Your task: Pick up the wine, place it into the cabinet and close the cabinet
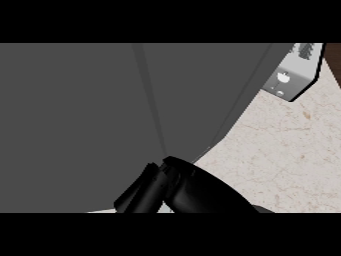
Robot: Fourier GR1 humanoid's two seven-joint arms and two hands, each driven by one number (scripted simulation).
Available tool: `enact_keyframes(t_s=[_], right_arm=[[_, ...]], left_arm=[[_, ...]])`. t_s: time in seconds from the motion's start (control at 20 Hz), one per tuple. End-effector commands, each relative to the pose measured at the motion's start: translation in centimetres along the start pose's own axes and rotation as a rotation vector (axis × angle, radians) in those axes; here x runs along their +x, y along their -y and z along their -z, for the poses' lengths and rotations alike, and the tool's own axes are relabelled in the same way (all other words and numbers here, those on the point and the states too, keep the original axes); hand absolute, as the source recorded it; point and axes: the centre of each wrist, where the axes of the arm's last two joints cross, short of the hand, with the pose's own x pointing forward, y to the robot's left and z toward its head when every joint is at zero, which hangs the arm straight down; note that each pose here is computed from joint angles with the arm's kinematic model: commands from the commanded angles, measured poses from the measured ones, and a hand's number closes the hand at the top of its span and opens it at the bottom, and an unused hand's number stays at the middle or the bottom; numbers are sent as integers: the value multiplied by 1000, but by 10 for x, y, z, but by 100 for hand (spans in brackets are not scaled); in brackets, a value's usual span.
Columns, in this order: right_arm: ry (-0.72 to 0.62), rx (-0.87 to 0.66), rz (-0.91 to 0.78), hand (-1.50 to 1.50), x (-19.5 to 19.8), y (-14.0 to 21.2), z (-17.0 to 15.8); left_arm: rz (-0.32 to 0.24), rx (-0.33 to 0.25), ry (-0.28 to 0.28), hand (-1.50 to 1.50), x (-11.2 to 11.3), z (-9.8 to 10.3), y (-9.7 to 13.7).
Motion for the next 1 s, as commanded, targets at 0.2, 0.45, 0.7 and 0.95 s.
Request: enact_keyframes(t_s=[0.2,0.45,0.7,0.95], right_arm=[[11,-57,73,150,4,16,67],[22,-120,84,150,-13,30,83],[-9,-192,144,150,-40,47,98],[-67,-199,143,150,-46,81,94]], left_arm=[[-2,5,-15,150,8,-8,7],[0,-7,-1,150,7,-13,-5],[18,22,19,150,9,-7,-9],[18,11,-14,150,15,-3,-2]])
